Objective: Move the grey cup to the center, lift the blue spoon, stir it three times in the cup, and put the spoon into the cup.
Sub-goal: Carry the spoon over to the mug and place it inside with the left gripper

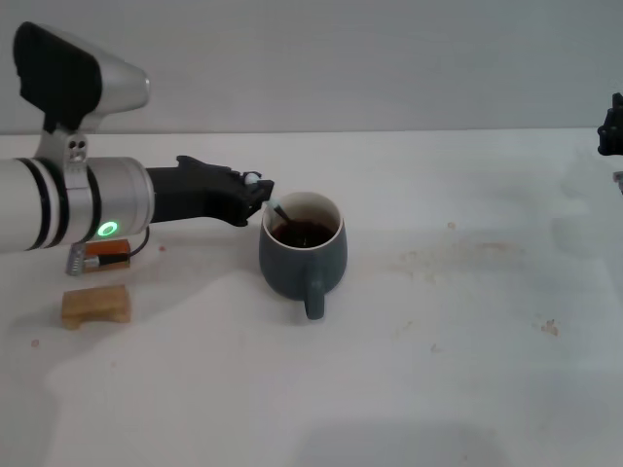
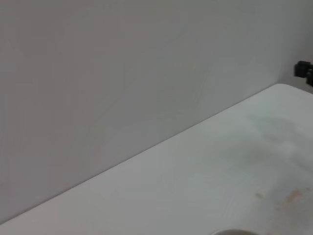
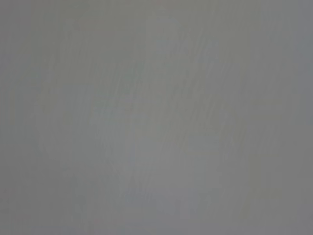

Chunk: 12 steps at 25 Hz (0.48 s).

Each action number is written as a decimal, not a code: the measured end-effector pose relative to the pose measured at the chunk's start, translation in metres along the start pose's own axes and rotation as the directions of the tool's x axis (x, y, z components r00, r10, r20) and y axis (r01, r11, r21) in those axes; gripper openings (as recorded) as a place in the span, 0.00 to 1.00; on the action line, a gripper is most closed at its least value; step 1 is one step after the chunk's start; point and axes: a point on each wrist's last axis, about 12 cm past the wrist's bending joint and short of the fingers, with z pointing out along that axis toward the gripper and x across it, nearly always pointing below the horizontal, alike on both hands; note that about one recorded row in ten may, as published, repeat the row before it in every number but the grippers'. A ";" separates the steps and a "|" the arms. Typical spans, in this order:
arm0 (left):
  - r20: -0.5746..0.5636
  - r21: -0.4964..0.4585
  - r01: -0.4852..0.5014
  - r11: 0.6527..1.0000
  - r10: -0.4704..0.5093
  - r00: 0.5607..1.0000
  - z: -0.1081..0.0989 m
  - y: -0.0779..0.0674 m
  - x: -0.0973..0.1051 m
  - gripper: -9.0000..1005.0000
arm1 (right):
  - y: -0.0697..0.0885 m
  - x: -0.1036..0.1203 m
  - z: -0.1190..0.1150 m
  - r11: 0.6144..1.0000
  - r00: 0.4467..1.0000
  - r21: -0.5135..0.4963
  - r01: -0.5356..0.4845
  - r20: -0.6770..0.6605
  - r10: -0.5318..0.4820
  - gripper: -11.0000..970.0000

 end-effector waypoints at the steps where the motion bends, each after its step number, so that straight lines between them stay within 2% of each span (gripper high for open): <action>1: 0.002 -0.005 0.004 1.000 -0.004 1.000 -0.002 0.002 0.001 0.15 | 0.000 0.000 0.000 1.000 1.000 0.000 0.000 0.000 0.000 0.07; 11: 0.004 -0.006 0.023 1.000 -0.023 1.000 -0.007 0.002 0.006 0.15 | -0.001 -0.002 0.001 1.000 1.000 0.003 0.000 0.005 0.000 0.07; 12: -0.007 0.024 0.040 0.999 -0.039 0.999 -0.009 0.000 0.009 0.15 | -0.001 -0.002 0.001 1.000 1.000 0.003 0.001 0.005 -0.001 0.07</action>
